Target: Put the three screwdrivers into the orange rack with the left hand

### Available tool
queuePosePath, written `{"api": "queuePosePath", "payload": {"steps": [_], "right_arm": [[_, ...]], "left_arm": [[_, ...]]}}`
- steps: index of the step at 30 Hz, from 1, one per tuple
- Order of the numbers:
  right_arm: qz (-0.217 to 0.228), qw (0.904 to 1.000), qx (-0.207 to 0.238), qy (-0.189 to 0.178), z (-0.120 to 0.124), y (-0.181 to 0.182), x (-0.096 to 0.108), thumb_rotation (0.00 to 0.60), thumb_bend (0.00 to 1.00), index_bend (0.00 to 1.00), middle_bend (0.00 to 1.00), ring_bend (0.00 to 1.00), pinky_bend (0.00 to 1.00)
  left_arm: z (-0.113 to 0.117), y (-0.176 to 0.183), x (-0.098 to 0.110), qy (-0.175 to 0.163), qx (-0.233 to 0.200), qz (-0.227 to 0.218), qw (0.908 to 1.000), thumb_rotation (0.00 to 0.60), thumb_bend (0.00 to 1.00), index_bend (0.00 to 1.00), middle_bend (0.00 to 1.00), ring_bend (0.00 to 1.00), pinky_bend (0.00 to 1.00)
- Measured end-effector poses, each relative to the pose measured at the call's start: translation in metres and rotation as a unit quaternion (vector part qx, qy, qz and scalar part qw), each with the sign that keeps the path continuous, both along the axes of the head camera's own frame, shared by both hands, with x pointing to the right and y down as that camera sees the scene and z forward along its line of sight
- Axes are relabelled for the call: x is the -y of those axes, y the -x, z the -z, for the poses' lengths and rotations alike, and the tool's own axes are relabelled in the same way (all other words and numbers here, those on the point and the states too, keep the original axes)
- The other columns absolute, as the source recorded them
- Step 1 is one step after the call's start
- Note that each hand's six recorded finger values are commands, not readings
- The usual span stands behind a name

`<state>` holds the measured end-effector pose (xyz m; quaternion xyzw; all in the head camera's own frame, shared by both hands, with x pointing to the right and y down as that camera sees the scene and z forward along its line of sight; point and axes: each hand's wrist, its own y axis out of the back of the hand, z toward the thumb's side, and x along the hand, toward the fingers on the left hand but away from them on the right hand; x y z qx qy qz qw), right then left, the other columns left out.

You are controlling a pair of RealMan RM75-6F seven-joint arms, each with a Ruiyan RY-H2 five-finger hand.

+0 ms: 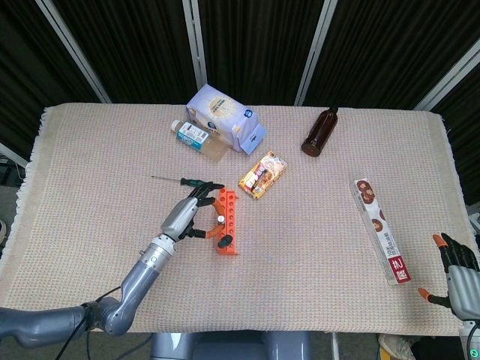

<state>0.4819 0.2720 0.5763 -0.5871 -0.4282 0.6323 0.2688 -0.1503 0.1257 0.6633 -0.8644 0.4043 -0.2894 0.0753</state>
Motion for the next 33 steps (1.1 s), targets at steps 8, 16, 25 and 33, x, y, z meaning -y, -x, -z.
{"api": "queuePosePath", "payload": {"steps": [8,16,25,33], "right_arm": [[-0.001,1.0000,-0.001,-0.001,0.000,0.000,0.000,0.600,0.00,0.04,0.00,0.00,0.03],[-0.002,1.0000,-0.001,-0.003,0.000,-0.001,0.000,0.600,0.00,0.04,0.00,0.00,0.03],[0.001,1.0000,0.001,-0.004,0.000,0.000,0.002,0.600,0.00,0.04,0.00,0.00,0.03],[0.003,1.0000,0.003,-0.005,0.000,0.002,0.003,0.600,0.00,0.04,0.00,0.00,0.03]], "left_arm": [[0.003,0.001,-0.001,-0.004,0.000,-0.009,1.0000,0.600,0.43,0.22,0.00,0.00,0.00],[0.009,0.001,-0.001,-0.012,-0.003,-0.011,0.9999,0.600,0.42,0.10,0.00,0.00,0.00],[0.029,0.021,0.015,-0.072,0.017,0.003,0.9972,0.600,0.42,0.16,0.00,0.00,0.00],[0.040,0.055,0.046,-0.116,0.089,-0.003,0.9892,0.600,0.44,0.27,0.00,0.00,0.00]]}}
